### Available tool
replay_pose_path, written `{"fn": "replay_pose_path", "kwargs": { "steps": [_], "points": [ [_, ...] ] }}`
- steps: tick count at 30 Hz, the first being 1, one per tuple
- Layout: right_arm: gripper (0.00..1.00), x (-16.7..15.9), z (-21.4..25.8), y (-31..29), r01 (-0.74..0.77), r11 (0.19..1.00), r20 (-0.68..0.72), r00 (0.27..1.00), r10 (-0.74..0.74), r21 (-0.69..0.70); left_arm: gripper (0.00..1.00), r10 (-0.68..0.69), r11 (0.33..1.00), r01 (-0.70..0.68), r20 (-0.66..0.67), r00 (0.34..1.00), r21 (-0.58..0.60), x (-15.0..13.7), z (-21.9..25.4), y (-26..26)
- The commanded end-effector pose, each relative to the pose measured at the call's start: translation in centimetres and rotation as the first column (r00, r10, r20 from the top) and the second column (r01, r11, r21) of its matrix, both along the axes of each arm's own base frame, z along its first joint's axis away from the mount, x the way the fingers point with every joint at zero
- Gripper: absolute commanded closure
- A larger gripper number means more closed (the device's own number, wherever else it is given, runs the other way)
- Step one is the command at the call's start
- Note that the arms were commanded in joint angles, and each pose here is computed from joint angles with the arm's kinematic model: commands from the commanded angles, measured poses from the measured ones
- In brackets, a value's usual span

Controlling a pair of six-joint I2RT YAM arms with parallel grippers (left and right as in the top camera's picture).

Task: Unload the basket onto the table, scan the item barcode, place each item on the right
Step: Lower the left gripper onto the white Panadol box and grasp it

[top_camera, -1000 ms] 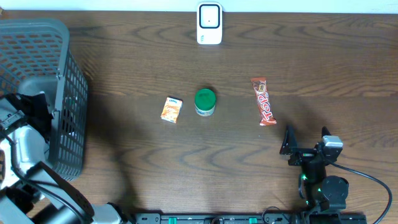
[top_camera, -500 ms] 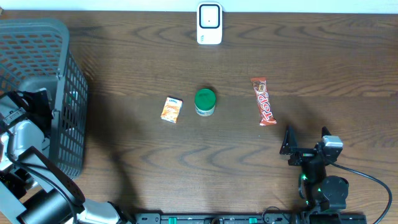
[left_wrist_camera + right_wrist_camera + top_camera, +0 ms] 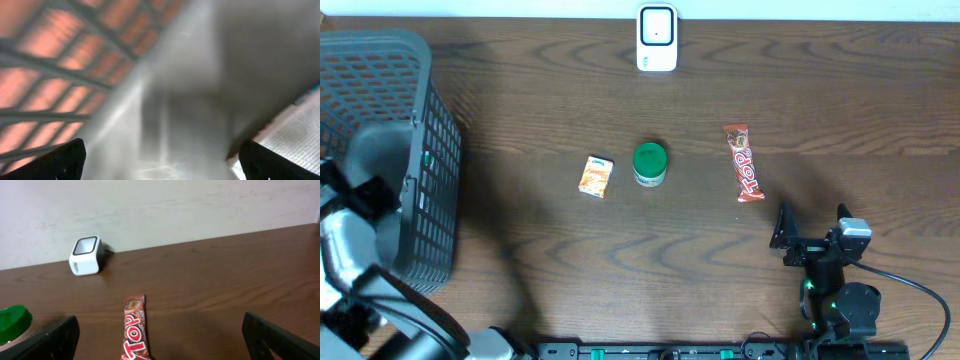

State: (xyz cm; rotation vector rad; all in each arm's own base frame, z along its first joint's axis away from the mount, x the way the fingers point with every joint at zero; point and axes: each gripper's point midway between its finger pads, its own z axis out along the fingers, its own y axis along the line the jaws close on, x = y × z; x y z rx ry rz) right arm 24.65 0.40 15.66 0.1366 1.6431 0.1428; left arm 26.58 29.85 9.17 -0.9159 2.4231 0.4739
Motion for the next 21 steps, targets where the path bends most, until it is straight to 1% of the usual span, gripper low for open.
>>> {"fn": "replay_pose_path", "kwargs": {
  "steps": [1, 3, 6, 8, 12, 17, 19, 21],
  "points": [
    [0.01, 0.0, 0.0, 0.2, -0.01, 1.0, 0.0, 1.0, 0.01, -0.007, 0.02, -0.056, 0.998, 0.056, 0.021, 0.998, -0.019, 0.3, 0.4, -1.1],
    [0.01, 0.0, 0.0, 0.2, -0.01, 1.0, 0.0, 1.0, 0.01, -0.007, 0.02, -0.168, 0.983, 0.172, 0.067, 0.984, -0.067, 1.6, 0.3, -2.7],
    [0.01, 0.0, 0.0, 0.2, -0.01, 1.0, 0.0, 1.0, 0.01, -0.007, 0.02, -0.272, 0.951, 0.289, 0.148, 0.951, -0.107, 3.2, 0.6, -4.5],
    [0.01, 0.0, 0.0, 0.2, -0.01, 1.0, 0.0, 1.0, 0.01, -0.007, 0.02, -0.307, 0.939, 0.326, 0.163, 0.938, -0.106, 3.6, 0.7, -5.0],
    [0.01, 0.0, 0.0, 0.2, -0.01, 1.0, 0.0, 1.0, 0.01, -0.007, 0.02, -0.387, 0.914, 0.398, 0.131, 0.913, -0.074, 4.1, 0.6, -5.5],
    [0.01, 0.0, 0.0, 0.2, -0.01, 1.0, 0.0, 1.0, 0.01, -0.007, 0.02, -0.481, 0.865, 0.496, 0.148, 0.864, -0.082, 6.7, 0.0, -8.4],
    [0.01, 0.0, 0.0, 0.2, -0.01, 1.0, 0.0, 1.0, 0.01, -0.007, 0.02, -0.519, 0.846, 0.527, 0.107, 0.848, -0.075, 7.5, -0.7, -9.5],
    [0.01, 0.0, 0.0, 0.2, -0.01, 1.0, 0.0, 1.0, 0.01, -0.007, 0.02, -0.524, 0.85, 0.524, 0.028, 0.851, -0.056, 7.7, -1.5, -9.8]
  ]
}}
